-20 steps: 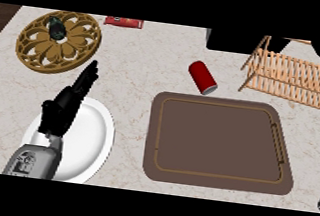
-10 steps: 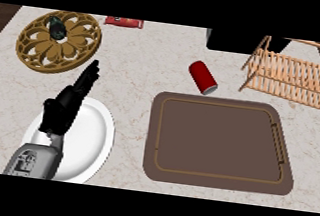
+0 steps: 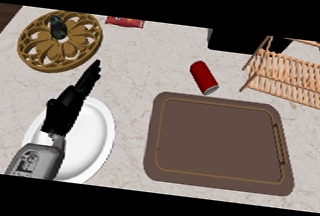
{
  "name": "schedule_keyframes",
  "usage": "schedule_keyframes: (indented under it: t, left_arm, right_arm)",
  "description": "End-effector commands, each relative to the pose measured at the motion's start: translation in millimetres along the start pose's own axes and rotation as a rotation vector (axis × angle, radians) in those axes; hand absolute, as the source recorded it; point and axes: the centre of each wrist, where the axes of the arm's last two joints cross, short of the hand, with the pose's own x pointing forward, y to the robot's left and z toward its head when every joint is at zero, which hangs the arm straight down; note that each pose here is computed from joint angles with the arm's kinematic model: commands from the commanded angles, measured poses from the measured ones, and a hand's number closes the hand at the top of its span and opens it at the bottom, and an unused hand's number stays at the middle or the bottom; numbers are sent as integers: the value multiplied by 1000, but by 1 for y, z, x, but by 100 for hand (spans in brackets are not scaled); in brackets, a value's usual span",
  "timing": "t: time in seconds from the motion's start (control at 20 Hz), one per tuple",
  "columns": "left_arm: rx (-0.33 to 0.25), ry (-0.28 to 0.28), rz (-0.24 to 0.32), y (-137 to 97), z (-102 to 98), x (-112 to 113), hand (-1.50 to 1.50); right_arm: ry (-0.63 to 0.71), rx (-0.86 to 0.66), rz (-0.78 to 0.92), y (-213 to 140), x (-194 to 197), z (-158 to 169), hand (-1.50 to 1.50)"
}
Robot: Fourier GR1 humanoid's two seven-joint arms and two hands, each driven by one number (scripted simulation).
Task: Pick the bell pepper from the tray and place it in the tiered shelf
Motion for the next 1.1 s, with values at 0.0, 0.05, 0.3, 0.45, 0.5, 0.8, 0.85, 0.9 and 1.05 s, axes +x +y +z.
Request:
schedule_keyframes:
  t: [0.0,0.05,0.3,0.45,0.5,0.8,0.85,0.9,1.05]
  left_arm:
    - [-3,7,0,9,-1,-1,0]
    - [1,-9,-6,-1,-6,9,0]
    - [-15,-10,-1,-18,0,15,0]
    - [10,-6,-2,14,4,6,0]
    - [0,-7,-6,-4,-8,4,0]
    - [-8,4,6,7,9,4,0]
    - [1,4,-4,-8,1,-2,0]
    - [-7,-9,8,0,0,15,0]
    - [0,0,23,11,2,1,0]
  right_arm:
    - [12,-23,10,4,-21,-23,150]
    - [32,-30,20,27,-19,-6,150]
    - [109,-69,-301,25,-32,-29,150]
    - [84,-74,-314,28,-38,-33,150]
    - [79,-77,-319,42,-55,-36,150]
    - [66,-66,-325,53,-64,-35,150]
    - [67,-59,-310,34,-54,-53,150]
    - [175,-51,-29,50,-95,-39,150]
    - [262,-128,-45,46,-98,-49,-150]
